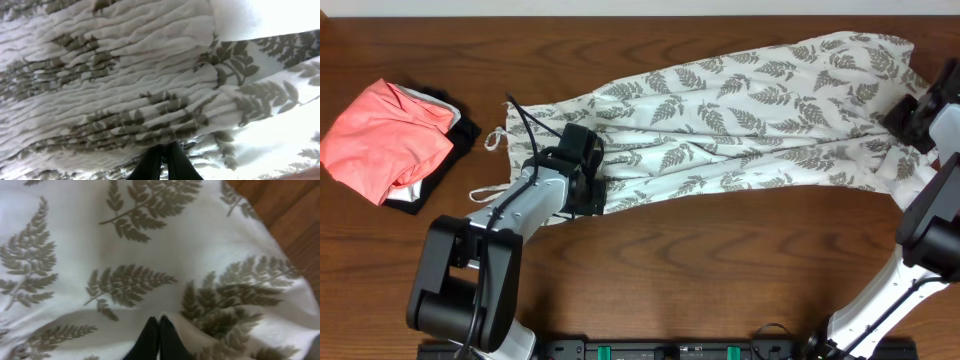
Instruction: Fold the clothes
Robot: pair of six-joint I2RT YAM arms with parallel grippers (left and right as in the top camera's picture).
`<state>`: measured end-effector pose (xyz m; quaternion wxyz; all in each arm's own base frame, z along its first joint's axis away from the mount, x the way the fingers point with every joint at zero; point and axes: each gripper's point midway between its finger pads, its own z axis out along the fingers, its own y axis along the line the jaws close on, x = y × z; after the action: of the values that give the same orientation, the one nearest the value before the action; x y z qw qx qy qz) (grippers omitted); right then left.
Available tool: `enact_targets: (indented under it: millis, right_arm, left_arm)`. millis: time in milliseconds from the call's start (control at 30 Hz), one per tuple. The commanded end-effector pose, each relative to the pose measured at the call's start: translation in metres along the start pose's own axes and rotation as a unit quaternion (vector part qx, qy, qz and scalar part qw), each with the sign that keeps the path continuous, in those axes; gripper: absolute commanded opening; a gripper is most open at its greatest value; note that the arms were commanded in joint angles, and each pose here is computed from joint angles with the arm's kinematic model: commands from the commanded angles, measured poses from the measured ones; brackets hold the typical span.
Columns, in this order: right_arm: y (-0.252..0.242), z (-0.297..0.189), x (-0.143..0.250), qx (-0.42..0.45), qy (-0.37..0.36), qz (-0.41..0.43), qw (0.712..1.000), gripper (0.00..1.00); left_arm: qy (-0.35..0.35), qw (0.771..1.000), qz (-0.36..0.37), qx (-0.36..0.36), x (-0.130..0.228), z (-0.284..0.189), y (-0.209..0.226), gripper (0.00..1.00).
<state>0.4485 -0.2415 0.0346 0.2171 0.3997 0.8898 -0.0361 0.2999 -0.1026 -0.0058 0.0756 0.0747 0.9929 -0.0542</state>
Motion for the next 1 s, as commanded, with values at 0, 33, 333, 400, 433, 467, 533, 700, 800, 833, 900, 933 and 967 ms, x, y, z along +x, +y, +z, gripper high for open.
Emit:
enact_targets:
  millis: [0, 33, 333, 400, 433, 467, 533, 700, 800, 833, 900, 933, 967]
  right_arm:
    - [-0.026, -0.005, -0.018, 0.019, -0.012, 0.002, 1.0, 0.31]
    - [-0.026, -0.007, -0.016, 0.005, -0.001, -0.007, 1.0, 0.35]
    - [-0.042, -0.074, -0.024, -0.024, 0.047, -0.009, 0.999, 0.99]
    - [-0.045, -0.096, -0.017, -0.02, 0.064, -0.018, 0.998, 0.99]
    - [-0.047, -0.103, -0.013, -0.015, 0.07, -0.025, 0.997, 0.99]
    - [-0.05, -0.11, -0.008, -0.007, 0.078, -0.027, 0.997, 0.99]
    - [-0.047, -0.121, 0.006, -0.004, 0.101, -0.055, 0.993, 0.99]
    - [-0.041, -0.119, 0.033, 0.018, 0.142, -0.108, 0.984, 0.99]
    - [-0.036, -0.106, 0.052, 0.028, 0.159, -0.131, 0.978, 0.99]
    - [-0.036, -0.099, 0.058, 0.034, 0.161, -0.138, 0.977, 0.99]
    - [-0.034, -0.087, 0.067, 0.042, 0.16, -0.15, 0.975, 0.96]
    - [-0.035, -0.08, 0.072, 0.048, 0.158, -0.156, 0.974, 0.92]
    - [-0.034, -0.073, 0.075, 0.05, 0.156, -0.16, 0.973, 0.91]
  left_arm:
    - [0.07, 0.997, -0.011, -0.03, 0.039, 0.027, 0.017, 0.08]
    - [0.07, 0.997, -0.011, -0.03, 0.039, 0.027, 0.017, 0.08]
    - [0.072, 0.997, -0.011, -0.03, 0.039, 0.027, 0.017, 0.08]
    - [0.071, 0.997, -0.011, -0.03, 0.039, 0.027, 0.017, 0.08]
    - [0.071, 0.997, -0.011, -0.03, 0.039, 0.027, 0.017, 0.07]
    - [0.071, 0.997, -0.011, -0.03, 0.039, 0.027, 0.017, 0.08]
    - [0.071, 0.997, -0.011, -0.03, 0.039, 0.027, 0.017, 0.08]
    - [0.071, 0.997, -0.011, -0.03, 0.039, 0.027, 0.017, 0.08]
    - [0.072, 0.997, -0.011, -0.03, 0.039, 0.027, 0.017, 0.08]
    - [0.072, 0.997, -0.011, -0.03, 0.039, 0.027, 0.017, 0.08]
    - [0.072, 0.997, -0.011, -0.028, 0.039, 0.027, 0.016, 0.08]
    - [0.072, 0.997, -0.011, -0.026, 0.04, 0.027, 0.015, 0.08]
    - [0.073, 0.997, -0.011, -0.026, 0.04, 0.027, 0.015, 0.08]
